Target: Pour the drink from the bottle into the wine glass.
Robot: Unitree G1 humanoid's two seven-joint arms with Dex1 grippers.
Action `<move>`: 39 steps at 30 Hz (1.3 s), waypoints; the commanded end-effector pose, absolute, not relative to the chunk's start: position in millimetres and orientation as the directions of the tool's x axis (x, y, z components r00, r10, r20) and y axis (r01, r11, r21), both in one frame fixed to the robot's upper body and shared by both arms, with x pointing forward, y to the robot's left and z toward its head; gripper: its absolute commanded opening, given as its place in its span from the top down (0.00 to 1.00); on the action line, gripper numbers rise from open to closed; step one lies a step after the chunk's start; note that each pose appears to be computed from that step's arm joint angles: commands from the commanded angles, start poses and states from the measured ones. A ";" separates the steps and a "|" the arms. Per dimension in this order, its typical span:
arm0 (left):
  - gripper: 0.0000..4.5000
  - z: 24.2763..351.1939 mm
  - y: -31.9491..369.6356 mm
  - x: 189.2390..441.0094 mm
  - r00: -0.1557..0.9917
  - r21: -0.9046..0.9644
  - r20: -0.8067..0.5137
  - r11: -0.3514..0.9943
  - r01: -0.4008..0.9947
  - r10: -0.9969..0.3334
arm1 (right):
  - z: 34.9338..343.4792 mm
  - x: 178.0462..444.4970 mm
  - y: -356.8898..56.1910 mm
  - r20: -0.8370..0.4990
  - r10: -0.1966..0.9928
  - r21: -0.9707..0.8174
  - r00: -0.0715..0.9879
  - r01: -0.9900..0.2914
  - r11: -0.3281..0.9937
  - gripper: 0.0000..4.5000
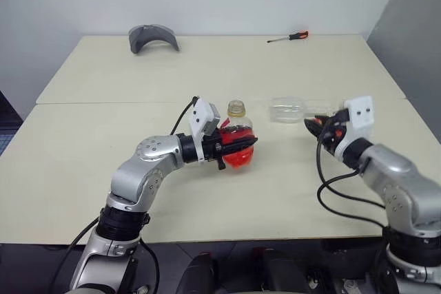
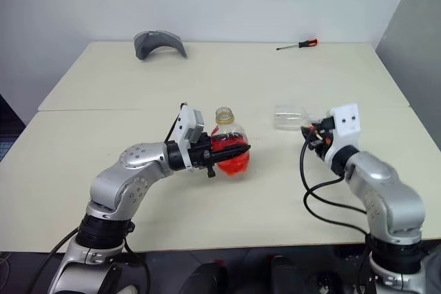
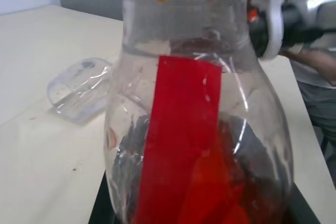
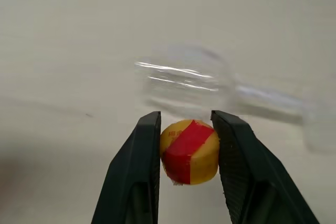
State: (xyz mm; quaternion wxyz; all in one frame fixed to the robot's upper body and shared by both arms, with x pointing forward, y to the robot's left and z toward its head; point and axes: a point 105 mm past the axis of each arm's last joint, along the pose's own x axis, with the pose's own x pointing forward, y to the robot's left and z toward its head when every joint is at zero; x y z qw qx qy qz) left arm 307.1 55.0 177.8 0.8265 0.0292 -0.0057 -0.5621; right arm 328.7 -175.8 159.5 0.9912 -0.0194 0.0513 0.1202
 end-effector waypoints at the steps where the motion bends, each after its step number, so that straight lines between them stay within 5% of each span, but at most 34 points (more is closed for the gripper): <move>1: 0.72 193.0 47.3 309.3 0.367 0.098 0.025 0.368 0.925 -0.930 | 151.8 338.1 -170.7 -0.033 0.140 0.039 0.990 -0.138 0.990 0.73; 13: 0.72 191.1 47.8 305.5 0.386 0.096 0.032 0.387 0.917 -0.922 | 121.8 354.3 -149.1 -0.092 0.156 0.037 0.983 -0.153 0.988 0.73; 23: 0.72 189.5 51.8 304.6 0.408 0.094 0.030 0.409 0.908 -0.913 | 108.6 347.5 -138.7 -0.182 0.228 0.063 0.957 -0.220 0.973 0.00; 36: 0.72 178.7 81.4 323.4 0.581 0.057 0.023 0.581 0.812 -0.814 | 182.8 315.8 -124.9 -0.123 0.481 -0.054 0.868 -0.490 0.870 0.00; 39: 0.72 174.6 105.6 349.1 0.728 0.014 0.034 0.728 0.685 -0.685 | 197.5 292.7 -102.3 -0.148 0.674 -0.126 0.724 -0.690 0.713 0.00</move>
